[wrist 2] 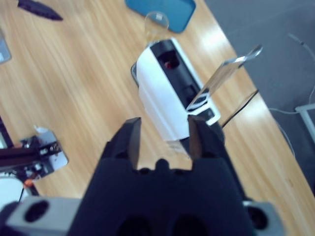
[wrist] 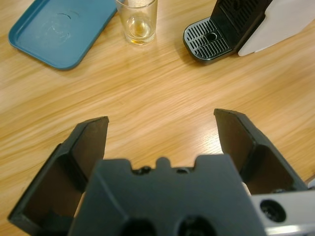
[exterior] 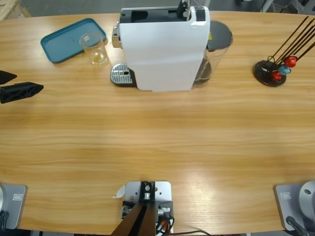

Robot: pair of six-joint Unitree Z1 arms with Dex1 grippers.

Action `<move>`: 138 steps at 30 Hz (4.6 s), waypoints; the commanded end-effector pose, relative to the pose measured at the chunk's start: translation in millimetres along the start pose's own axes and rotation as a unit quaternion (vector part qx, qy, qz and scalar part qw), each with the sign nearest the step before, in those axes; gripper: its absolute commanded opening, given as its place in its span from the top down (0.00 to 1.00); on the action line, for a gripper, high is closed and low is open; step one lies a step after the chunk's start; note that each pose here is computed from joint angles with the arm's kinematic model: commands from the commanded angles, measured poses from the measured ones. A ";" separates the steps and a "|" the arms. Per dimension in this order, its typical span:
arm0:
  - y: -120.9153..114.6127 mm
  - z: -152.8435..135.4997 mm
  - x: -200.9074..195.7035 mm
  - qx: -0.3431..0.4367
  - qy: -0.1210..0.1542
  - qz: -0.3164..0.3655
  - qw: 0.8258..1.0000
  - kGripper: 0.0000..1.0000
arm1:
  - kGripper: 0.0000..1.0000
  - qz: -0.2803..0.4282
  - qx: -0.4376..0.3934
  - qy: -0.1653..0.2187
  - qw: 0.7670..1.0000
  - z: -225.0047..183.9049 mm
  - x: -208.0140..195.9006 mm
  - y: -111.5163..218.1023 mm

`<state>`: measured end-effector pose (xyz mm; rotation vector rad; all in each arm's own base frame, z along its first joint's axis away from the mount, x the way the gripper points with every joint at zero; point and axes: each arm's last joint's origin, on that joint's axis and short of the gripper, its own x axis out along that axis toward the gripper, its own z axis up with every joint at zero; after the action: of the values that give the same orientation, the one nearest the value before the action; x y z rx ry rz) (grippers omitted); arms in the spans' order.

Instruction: Pour coffee

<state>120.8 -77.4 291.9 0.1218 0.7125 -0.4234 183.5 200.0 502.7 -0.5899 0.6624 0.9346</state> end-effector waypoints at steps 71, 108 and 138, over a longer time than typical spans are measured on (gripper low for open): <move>0.9 -12.4 -3.4 0.007 -0.005 -0.008 1.000 0.07 | 1.00 -0.286 -0.062 0.058 0.955 43.4 232.9 92.0; 0.6 -14.1 -5.1 0.007 -0.007 -0.016 1.000 0.07 | 1.00 -0.253 -0.050 0.086 0.962 27.7 286.1 125.7; 0.7 -16.4 -8.0 0.007 -0.011 -0.023 1.000 0.11 | 1.00 -0.262 -0.026 0.104 0.959 18.1 310.2 107.1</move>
<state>112.2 -73.0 292.9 0.1005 0.6843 -0.4534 208.3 408.7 352.5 -0.7389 0.4819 0.3990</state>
